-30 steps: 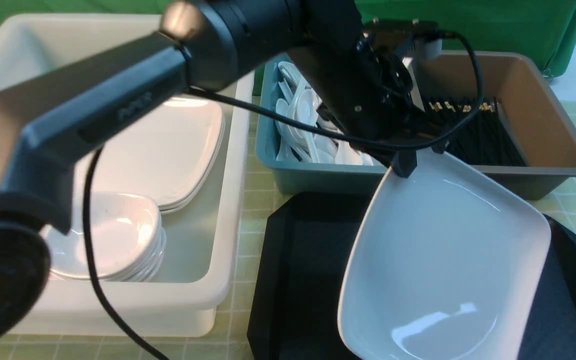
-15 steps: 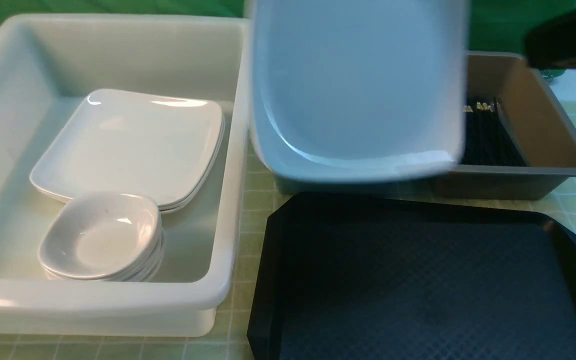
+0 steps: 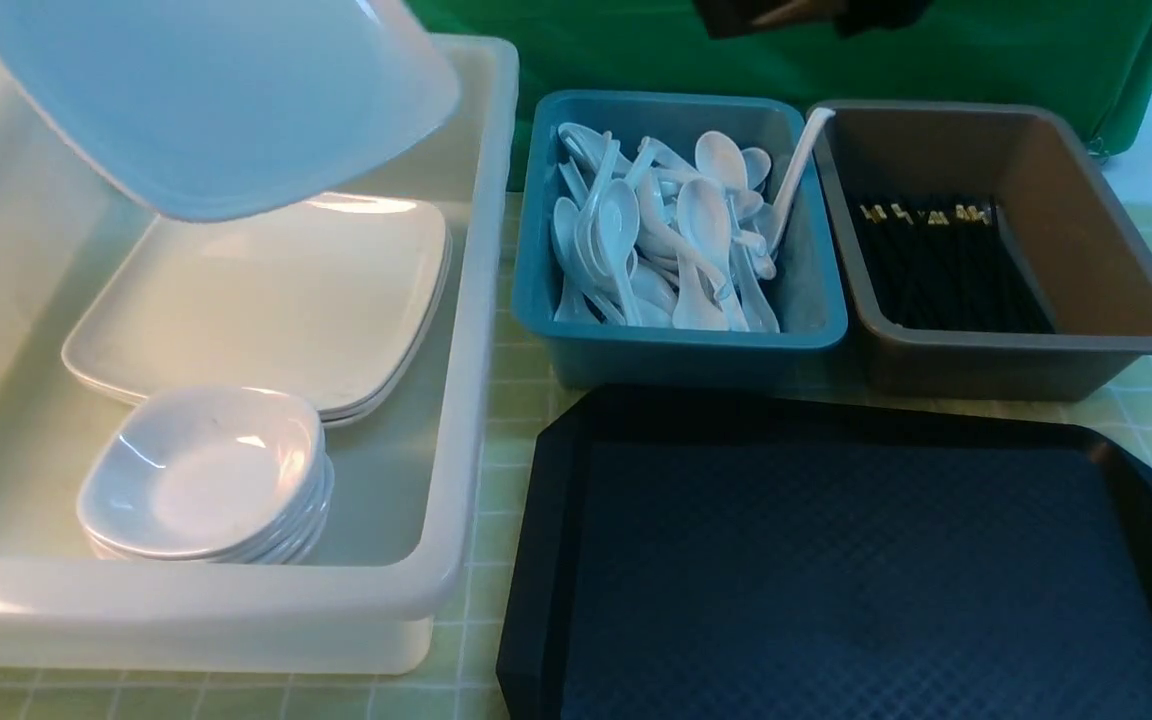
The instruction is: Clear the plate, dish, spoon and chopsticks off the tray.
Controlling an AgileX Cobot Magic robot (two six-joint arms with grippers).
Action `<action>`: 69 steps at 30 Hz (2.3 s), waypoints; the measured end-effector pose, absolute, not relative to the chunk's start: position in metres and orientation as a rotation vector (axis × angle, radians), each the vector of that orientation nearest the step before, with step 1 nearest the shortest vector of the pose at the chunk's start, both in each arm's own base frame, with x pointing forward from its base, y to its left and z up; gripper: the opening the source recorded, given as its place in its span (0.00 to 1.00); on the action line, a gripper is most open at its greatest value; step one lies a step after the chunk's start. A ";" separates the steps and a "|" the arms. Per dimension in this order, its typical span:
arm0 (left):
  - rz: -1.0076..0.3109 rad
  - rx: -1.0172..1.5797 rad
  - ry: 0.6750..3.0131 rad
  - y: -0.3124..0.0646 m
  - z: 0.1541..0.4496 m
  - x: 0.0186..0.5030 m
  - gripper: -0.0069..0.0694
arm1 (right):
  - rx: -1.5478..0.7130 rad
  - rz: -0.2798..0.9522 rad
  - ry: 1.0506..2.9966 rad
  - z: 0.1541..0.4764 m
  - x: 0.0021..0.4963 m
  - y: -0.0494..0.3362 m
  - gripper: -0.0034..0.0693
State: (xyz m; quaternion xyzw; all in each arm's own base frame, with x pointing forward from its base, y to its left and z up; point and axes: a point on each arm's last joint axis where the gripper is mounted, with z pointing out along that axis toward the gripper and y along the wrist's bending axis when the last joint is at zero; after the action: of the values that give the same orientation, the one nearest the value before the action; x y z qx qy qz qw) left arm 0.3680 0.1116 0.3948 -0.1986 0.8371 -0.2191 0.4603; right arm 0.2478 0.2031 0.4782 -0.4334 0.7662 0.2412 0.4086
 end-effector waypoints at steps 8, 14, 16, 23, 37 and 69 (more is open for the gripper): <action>-0.521 -0.822 2.007 0.120 0.284 0.364 0.09 | -1.093 0.603 1.955 0.465 0.263 0.215 0.08; -0.521 -0.931 1.959 0.120 0.249 0.356 0.09 | -1.087 0.606 1.996 0.452 0.275 0.222 0.08; -0.541 -0.964 1.948 0.117 0.241 0.359 0.09 | -1.073 0.611 2.005 0.450 0.278 0.224 0.08; -0.573 -0.930 2.033 0.092 0.218 0.372 0.09 | -1.073 0.616 2.014 0.450 0.277 0.224 0.08; -0.433 -0.841 2.124 0.093 0.213 0.369 0.59 | -1.099 0.636 2.046 0.448 0.271 0.227 0.08; -0.408 0.384 1.741 -0.042 0.447 0.135 0.07 | -0.440 0.137 1.863 0.575 0.163 0.086 0.08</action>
State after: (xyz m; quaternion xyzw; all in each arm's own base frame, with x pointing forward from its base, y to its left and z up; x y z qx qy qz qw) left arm 0.1350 -0.0421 0.4471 0.1662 0.7543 -0.1769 0.6101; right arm 0.1631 0.0862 0.5748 -0.1877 0.7951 0.0585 0.5738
